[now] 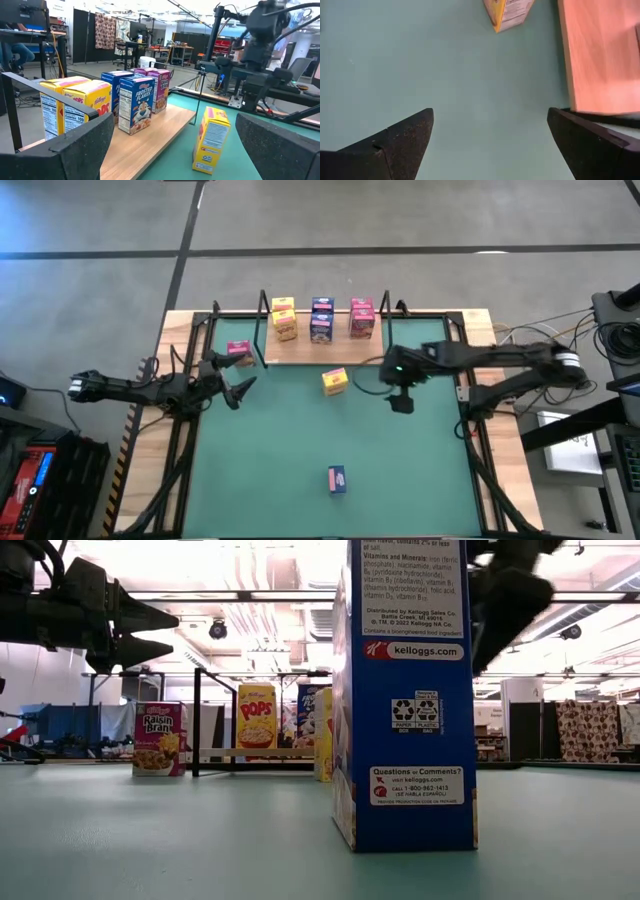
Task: Stack cereal on shelf
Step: Put the blue cereal box on the shelf aligned with the other blue cereal boxes
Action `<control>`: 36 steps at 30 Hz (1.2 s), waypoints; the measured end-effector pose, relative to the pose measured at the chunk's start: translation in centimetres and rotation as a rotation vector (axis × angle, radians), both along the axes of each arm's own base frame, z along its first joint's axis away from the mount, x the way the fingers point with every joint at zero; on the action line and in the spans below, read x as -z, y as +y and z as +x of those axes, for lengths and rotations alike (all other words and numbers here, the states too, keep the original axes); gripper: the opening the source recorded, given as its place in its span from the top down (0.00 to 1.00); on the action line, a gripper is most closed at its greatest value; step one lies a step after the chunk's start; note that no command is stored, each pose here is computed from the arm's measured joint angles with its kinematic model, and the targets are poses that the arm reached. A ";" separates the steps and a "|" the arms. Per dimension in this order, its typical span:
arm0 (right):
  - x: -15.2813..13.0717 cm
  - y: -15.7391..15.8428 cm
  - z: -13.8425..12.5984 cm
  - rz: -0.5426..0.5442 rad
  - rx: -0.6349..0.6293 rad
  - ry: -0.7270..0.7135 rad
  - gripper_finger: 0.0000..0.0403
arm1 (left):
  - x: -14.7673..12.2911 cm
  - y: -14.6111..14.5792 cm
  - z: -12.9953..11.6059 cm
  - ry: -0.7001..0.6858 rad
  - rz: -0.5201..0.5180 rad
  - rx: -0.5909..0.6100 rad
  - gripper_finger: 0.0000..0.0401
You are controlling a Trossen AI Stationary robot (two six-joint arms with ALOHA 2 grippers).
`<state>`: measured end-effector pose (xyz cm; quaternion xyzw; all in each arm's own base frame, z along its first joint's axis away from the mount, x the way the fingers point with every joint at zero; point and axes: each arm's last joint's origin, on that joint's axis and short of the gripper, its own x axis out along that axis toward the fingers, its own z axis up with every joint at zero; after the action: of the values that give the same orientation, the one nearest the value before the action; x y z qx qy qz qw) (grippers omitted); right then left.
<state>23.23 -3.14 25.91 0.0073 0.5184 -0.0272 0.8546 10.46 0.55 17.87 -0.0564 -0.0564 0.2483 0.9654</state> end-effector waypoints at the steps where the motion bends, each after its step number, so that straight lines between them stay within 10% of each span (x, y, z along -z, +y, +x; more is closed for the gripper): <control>1: 0.3 0.3 -0.8 -0.003 0.009 -0.030 0.05 | 0.0 0.0 0.0 0.000 0.000 0.000 0.00; 14: 3.6 3.7 -5.9 -0.056 -0.043 -0.386 0.05 | 0.0 0.0 0.0 0.000 0.000 0.000 0.00; 36: 5.0 7.6 3.4 -0.018 -0.849 -0.577 0.05 | 0.0 0.0 0.0 0.000 0.000 0.000 0.00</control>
<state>26.62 4.43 20.87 -0.2041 0.2182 0.3210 0.8987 10.46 0.55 17.87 -0.0564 -0.0562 0.2482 0.9654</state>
